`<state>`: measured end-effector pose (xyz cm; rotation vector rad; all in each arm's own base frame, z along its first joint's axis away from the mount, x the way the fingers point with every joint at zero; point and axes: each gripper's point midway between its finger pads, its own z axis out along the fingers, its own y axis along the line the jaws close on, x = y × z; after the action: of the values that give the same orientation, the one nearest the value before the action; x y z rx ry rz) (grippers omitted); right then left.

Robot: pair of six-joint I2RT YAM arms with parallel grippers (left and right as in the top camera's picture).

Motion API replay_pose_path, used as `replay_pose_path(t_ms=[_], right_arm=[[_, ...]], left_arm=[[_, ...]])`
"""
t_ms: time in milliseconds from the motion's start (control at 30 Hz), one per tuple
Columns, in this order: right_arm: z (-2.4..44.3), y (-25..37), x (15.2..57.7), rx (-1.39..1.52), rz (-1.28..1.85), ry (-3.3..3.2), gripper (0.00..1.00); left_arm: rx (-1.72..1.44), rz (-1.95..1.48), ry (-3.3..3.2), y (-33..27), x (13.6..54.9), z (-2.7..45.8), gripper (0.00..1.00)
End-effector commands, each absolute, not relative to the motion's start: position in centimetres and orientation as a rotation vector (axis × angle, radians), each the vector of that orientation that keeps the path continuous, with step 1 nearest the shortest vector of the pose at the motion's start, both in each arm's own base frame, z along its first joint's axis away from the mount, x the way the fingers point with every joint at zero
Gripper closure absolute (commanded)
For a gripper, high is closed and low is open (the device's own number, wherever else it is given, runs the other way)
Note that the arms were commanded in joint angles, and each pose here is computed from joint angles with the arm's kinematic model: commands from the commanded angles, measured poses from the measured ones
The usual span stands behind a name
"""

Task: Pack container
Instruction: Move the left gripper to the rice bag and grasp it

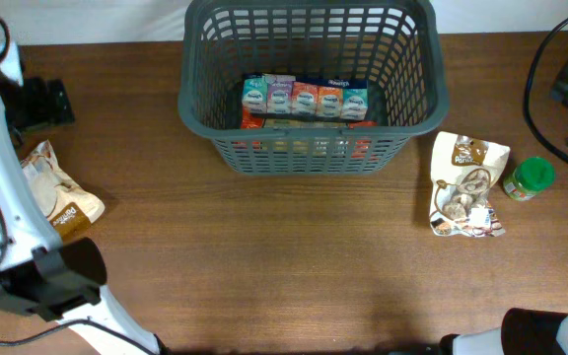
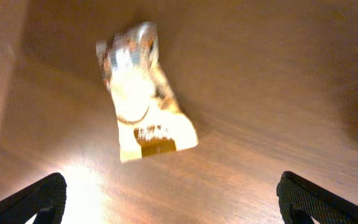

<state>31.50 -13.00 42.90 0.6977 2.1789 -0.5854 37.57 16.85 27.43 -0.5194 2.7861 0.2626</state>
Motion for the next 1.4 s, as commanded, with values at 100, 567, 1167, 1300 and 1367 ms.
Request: replay_pose_path(t_ms=[100,567,1167,1300,1367], right_arm=[[43.1,-13.2,31.4,0.714,-0.605,2.161,0.01],[43.2,-13.2,31.4,0.714,-0.605,2.160,0.01],[43.1,-13.2,31.4,0.714,-0.605,2.161,0.01],[43.1,-13.2,31.4,0.714,-0.605,2.161,0.01],[43.1,-13.2,31.4,0.714,-0.605,2.161,0.01]], left_arm=[[-0.915,0.137,2.888,20.9,37.1,16.0,0.01],[-0.937,0.022,2.896,25.2,35.2,5.5,0.01],[-0.907,0.070,2.825,26.2,36.1,2.7,0.00],[-0.915,0.126,2.828,26.8,35.8,2.6,0.00],[-0.926,0.132,2.832,27.0,35.5,2.4,0.00]])
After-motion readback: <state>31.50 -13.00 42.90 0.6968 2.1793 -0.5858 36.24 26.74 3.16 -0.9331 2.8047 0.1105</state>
